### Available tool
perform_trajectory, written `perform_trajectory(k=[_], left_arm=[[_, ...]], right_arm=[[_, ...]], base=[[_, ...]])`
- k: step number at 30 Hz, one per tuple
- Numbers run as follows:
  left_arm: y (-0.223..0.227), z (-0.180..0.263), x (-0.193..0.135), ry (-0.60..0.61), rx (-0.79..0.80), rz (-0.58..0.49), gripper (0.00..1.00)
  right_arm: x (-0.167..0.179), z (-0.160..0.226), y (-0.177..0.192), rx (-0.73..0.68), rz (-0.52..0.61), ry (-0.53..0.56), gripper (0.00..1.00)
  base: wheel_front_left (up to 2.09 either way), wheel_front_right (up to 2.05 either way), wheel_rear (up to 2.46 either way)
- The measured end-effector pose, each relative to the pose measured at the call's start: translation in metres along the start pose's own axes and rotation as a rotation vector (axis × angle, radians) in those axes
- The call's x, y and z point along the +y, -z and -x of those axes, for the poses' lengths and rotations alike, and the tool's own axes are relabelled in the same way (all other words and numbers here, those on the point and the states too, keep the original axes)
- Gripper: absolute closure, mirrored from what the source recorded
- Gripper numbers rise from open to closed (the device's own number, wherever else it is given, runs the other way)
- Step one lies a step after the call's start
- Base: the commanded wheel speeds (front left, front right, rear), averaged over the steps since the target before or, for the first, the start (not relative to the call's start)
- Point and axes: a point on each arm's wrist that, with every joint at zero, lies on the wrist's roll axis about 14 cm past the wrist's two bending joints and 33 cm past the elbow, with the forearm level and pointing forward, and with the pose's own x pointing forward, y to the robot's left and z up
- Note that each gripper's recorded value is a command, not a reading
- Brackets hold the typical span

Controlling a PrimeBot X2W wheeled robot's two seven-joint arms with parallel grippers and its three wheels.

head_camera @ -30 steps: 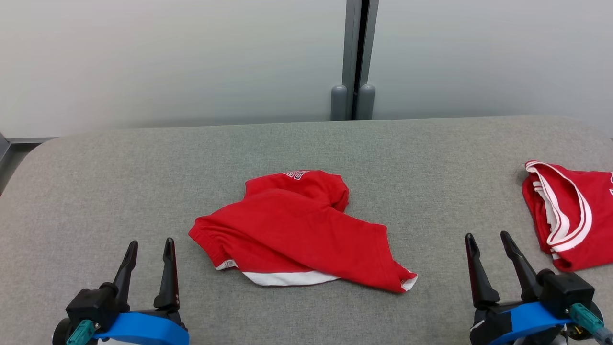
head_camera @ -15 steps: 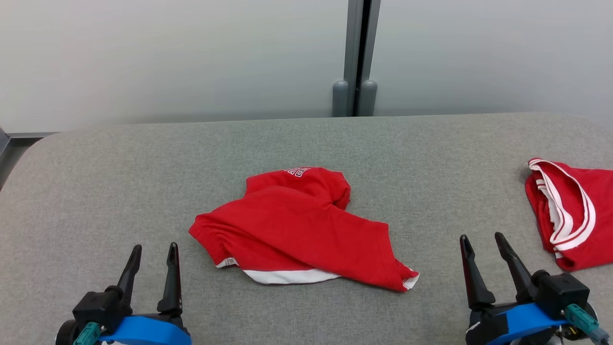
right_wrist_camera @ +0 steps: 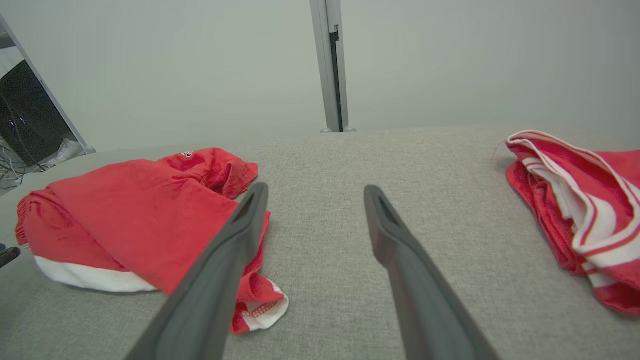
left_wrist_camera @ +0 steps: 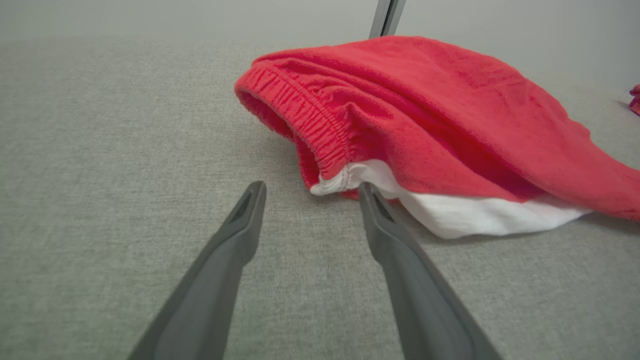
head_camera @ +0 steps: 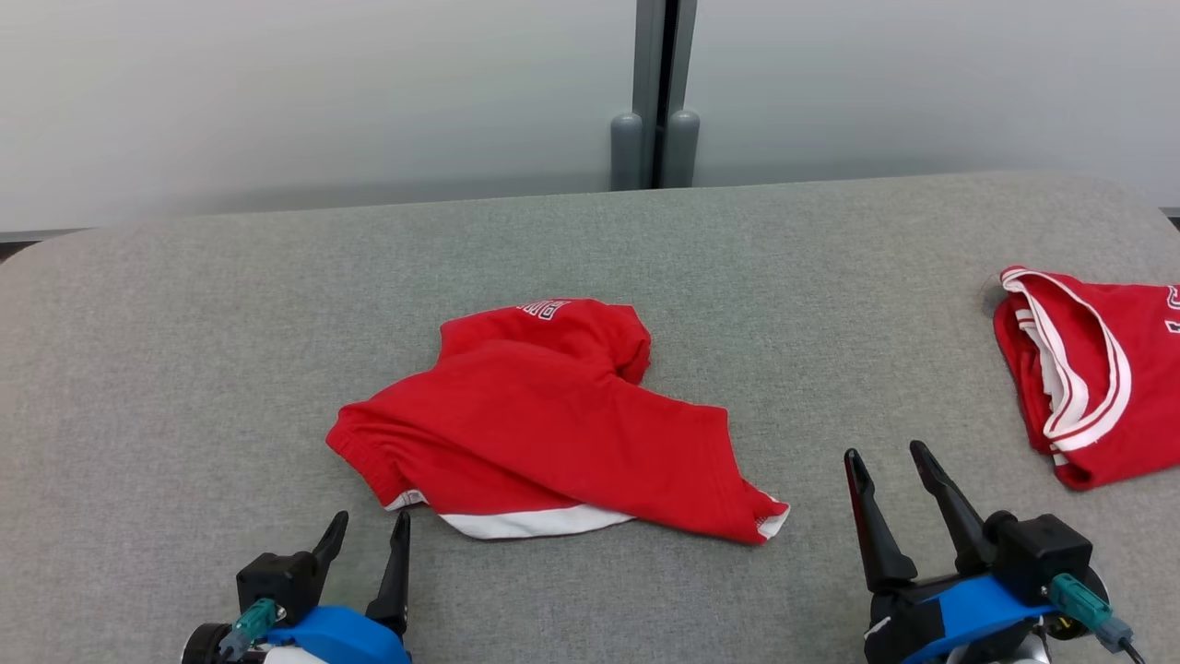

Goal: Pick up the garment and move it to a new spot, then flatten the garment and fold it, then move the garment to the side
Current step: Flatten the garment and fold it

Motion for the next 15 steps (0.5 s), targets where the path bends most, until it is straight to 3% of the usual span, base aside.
perform_trajectory(k=[12,13,14,15], left_arm=[[0.010,-0.025,0.000,0.006,0.062,0.012,0.00],[0.009,-0.026,-0.001,0.012,0.062,0.011,0.44],[0.010,-0.027,-0.003,0.019,0.064,0.010,0.82],[0.010,-0.028,-0.007,0.033,0.067,0.005,1.00]], right_arm=[[-0.005,-0.001,0.010,0.027,-0.005,0.016,0.00],[-0.005,0.000,0.011,0.034,-0.005,0.014,0.00],[-0.003,0.000,0.014,0.047,-0.006,0.011,0.00],[0.000,0.001,0.021,0.074,-0.007,0.001,0.00]], base=[[0.00,0.00,0.00],[0.00,0.00,0.00],[0.00,0.00,0.00],[0.00,0.00,0.00]])
